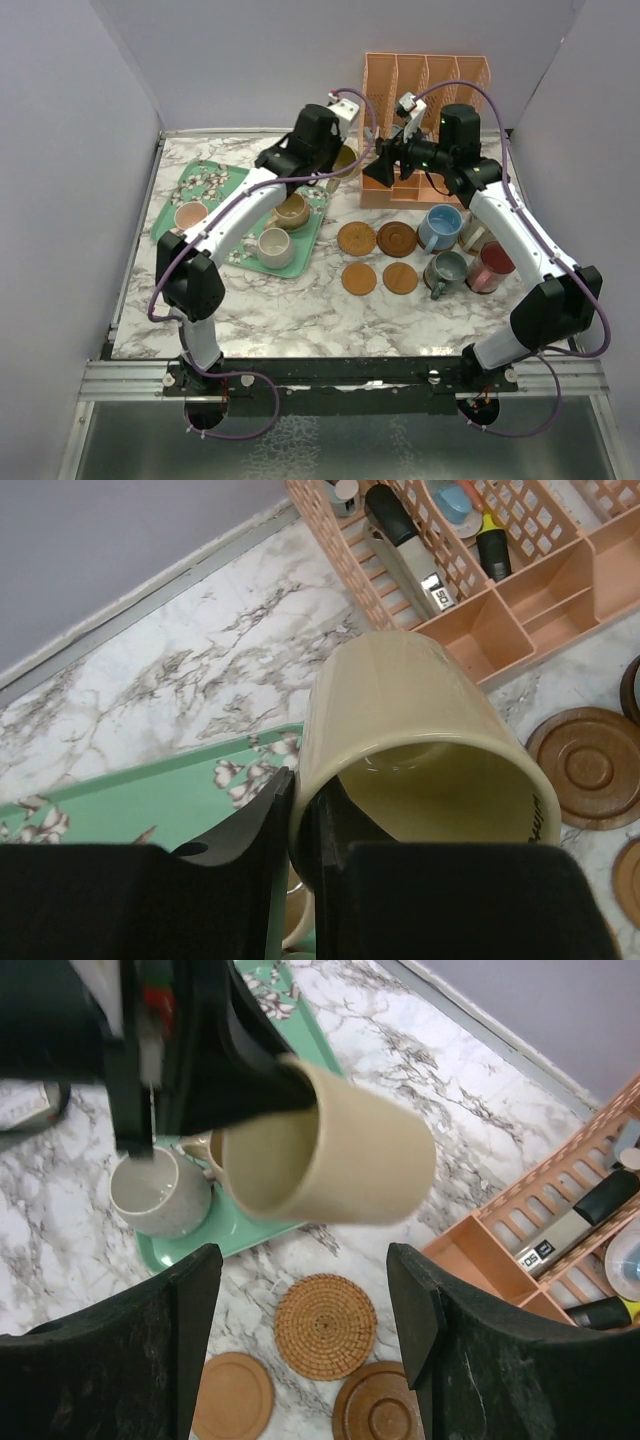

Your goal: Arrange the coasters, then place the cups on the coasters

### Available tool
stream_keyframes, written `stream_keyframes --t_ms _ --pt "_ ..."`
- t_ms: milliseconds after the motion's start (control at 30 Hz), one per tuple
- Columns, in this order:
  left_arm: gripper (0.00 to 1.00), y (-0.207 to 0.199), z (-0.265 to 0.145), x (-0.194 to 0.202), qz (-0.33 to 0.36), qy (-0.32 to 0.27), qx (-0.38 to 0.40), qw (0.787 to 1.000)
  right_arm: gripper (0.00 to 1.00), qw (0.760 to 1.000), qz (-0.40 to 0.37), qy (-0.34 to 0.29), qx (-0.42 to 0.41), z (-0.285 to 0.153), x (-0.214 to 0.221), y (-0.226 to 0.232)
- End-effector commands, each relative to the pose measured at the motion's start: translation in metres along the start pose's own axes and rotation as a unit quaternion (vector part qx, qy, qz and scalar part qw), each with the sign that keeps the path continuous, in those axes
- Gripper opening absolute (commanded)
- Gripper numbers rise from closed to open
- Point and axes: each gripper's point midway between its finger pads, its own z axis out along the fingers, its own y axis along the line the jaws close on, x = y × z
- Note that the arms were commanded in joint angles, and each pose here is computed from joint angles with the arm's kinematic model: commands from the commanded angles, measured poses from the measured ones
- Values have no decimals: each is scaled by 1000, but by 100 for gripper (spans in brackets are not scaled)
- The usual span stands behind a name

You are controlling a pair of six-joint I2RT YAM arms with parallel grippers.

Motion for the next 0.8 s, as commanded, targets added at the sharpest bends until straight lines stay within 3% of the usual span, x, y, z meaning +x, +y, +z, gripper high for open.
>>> stream_keyframes --t_ms 0,367,767 --pt "0 -11 -10 -56 -82 -93 -99 987 68 999 24 -39 16 1 -28 2" --pt "0 -39 -19 -60 -118 -109 -154 975 54 990 62 -5 128 -3 11 -32" --pt "0 -62 -15 -56 -107 -105 -160 976 44 984 72 9 161 -2 27 -45"
